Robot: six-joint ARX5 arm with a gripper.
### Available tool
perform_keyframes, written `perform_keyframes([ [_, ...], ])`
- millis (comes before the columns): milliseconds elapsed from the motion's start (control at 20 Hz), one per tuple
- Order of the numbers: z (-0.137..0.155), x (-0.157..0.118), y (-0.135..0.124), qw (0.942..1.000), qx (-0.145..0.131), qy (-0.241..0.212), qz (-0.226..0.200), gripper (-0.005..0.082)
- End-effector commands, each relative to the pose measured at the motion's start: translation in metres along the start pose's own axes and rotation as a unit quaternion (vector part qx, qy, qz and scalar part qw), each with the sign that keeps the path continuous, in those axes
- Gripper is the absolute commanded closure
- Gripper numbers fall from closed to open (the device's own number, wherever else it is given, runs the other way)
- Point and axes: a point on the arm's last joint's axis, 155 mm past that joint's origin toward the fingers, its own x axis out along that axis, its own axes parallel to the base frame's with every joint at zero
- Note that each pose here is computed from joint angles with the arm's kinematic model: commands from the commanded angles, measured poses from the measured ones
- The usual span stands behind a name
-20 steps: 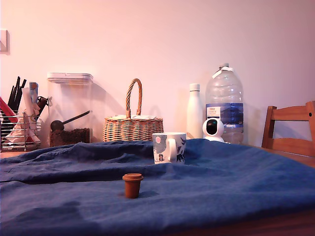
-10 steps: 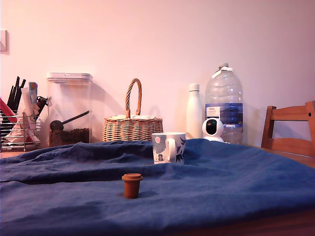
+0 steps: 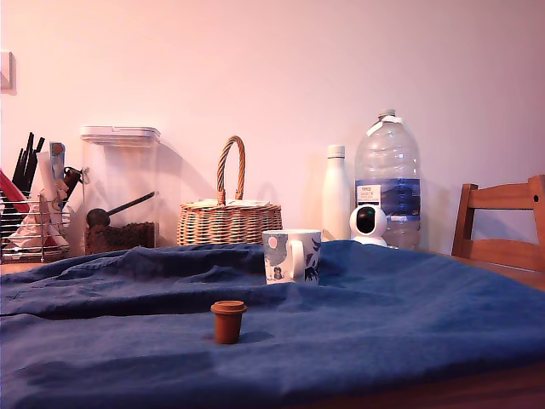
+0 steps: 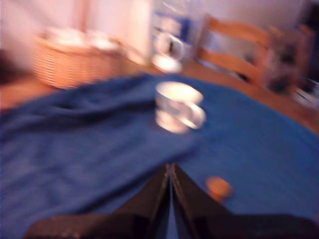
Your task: Pick up the coffee capsules on the table and drop them inside the coffee cup
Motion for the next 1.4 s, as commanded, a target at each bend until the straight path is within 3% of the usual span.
perform_keyframes([
  [0, -0.015, 0.007, -0.005, 0.9996, -0.003, 0.023, -0.016, 0.0793],
  [50, -0.02, 0.01, -0.008, 0.9987, 0.031, 0.032, -0.026, 0.0793],
  [250, -0.04, 0.019, -0.025, 0.9936, 0.053, 0.069, -0.072, 0.0793],
  [600, -0.05, 0.024, -0.032, 0.9909, 0.053, 0.088, -0.088, 0.0769],
  [650, -0.052, 0.024, -0.031, 0.9906, 0.051, 0.092, -0.088, 0.0696],
  [800, -0.063, 0.027, -0.029, 0.9889, 0.042, 0.113, -0.087, 0.0251],
  [850, -0.067, 0.028, -0.029, 0.9881, 0.038, 0.121, -0.087, 0.016],
  [900, -0.069, 0.029, -0.028, 0.9876, 0.036, 0.125, -0.088, 0.013],
  [1350, -0.066, 0.043, -0.04, 0.9838, 0.043, 0.108, -0.136, 0.013],
])
